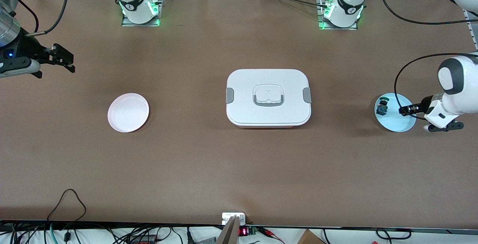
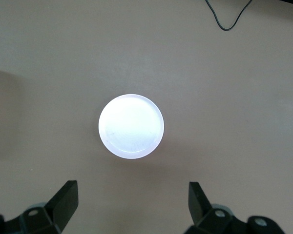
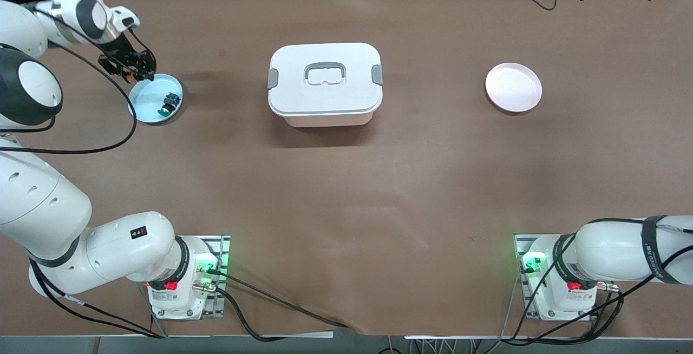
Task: Transfer orange switch to right arm and place
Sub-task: 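Grasp the orange switch with the left gripper, then carry the switch over the box while the right gripper reaches toward it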
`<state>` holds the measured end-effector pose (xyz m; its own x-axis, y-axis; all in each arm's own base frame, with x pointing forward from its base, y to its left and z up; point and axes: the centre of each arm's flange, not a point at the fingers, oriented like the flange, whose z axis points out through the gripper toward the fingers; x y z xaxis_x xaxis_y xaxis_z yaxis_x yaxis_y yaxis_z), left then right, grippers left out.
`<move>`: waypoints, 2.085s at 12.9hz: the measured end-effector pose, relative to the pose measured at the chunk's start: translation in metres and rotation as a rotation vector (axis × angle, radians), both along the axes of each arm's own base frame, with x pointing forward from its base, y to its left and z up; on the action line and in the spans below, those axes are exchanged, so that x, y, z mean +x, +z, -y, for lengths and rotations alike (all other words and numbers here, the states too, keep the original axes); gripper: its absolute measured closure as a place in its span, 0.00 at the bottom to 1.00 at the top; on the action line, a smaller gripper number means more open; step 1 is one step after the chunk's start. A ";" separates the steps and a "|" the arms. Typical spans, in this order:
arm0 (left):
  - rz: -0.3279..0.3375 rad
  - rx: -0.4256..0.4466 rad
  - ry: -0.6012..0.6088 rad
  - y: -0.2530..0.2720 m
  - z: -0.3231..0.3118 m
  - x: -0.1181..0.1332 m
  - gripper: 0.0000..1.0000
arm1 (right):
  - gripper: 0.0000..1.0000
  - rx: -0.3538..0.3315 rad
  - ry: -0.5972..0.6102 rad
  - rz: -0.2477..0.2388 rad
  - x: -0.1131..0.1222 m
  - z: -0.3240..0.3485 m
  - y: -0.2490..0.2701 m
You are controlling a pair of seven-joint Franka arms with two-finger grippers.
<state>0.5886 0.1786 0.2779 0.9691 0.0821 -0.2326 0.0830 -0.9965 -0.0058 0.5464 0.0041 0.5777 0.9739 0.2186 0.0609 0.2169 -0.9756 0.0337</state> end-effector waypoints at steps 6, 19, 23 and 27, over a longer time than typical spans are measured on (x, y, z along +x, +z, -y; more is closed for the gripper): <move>-0.090 -0.265 -0.311 0.069 0.061 0.024 0.27 | 0.00 0.000 0.005 0.009 0.000 -0.003 0.005; 0.351 -1.323 -0.995 0.109 0.271 0.022 0.27 | 0.00 0.009 0.003 -0.155 0.045 0.000 -0.093; 0.619 -1.422 -1.195 0.132 0.364 0.020 0.27 | 0.00 0.060 -0.003 -0.189 0.047 -0.007 -0.101; 0.820 -1.362 -1.171 0.156 0.435 0.018 0.27 | 0.00 0.462 -0.047 -0.340 0.030 -0.036 -0.100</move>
